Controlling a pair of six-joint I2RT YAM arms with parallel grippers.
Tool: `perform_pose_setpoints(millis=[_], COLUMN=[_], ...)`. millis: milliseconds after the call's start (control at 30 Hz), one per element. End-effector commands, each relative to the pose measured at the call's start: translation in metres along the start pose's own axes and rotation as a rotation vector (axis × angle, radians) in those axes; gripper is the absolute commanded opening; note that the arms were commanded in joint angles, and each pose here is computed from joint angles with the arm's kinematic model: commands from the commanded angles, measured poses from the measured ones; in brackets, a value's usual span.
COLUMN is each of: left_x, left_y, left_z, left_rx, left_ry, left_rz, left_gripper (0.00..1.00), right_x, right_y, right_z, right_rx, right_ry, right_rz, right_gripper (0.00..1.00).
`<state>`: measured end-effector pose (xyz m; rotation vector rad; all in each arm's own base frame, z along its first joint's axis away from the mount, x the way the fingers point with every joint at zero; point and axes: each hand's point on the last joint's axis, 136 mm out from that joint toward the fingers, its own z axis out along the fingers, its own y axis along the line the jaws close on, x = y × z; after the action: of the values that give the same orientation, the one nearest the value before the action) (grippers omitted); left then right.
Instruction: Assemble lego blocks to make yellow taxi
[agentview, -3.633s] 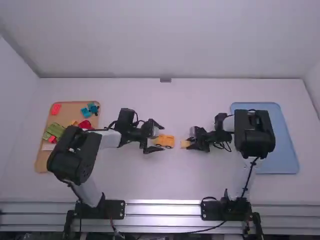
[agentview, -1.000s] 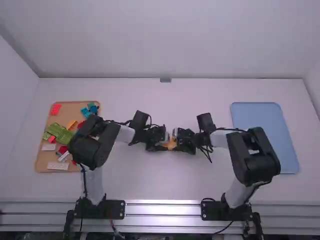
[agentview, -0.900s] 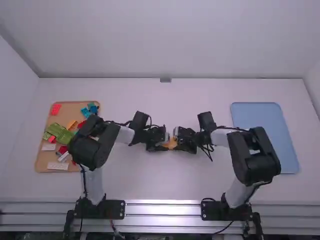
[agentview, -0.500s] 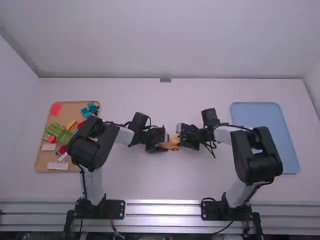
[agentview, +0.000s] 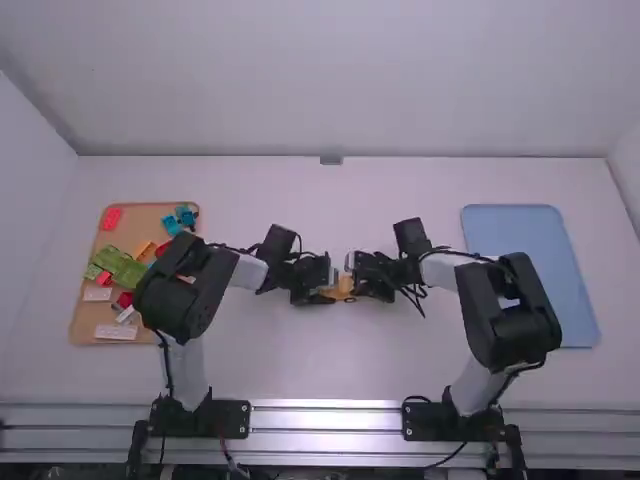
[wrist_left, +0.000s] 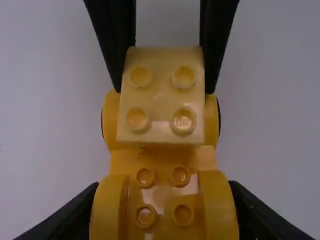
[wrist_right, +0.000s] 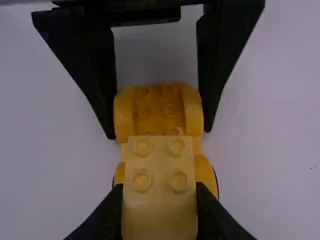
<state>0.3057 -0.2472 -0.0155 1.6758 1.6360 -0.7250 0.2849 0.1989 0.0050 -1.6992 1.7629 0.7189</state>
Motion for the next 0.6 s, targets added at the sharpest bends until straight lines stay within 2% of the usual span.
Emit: perform_pose_setpoints(millis=[0,400,567], left_x=[0.0598,0.0589,0.0593], left_y=[-0.0294,-0.0281,-0.0291], left_z=[0.0058,0.0057,0.0056], left_rx=[0.028,0.029,0.032], left_ry=[0.197,0.198,0.199], left_rz=[-0.131,-0.142,-0.144], left_gripper=[0.43,0.43,0.43], right_x=[0.0035,-0.0003,-0.0011], right_y=[-0.0082,-0.0031,-0.0030], right_z=[-0.0024,0.0019,0.0024], right_rx=[0.019,0.001,0.001], right_ry=[0.015,0.015,0.013], right_rz=[0.002,-0.010,-0.014], right_gripper=[0.09,0.11,0.33])
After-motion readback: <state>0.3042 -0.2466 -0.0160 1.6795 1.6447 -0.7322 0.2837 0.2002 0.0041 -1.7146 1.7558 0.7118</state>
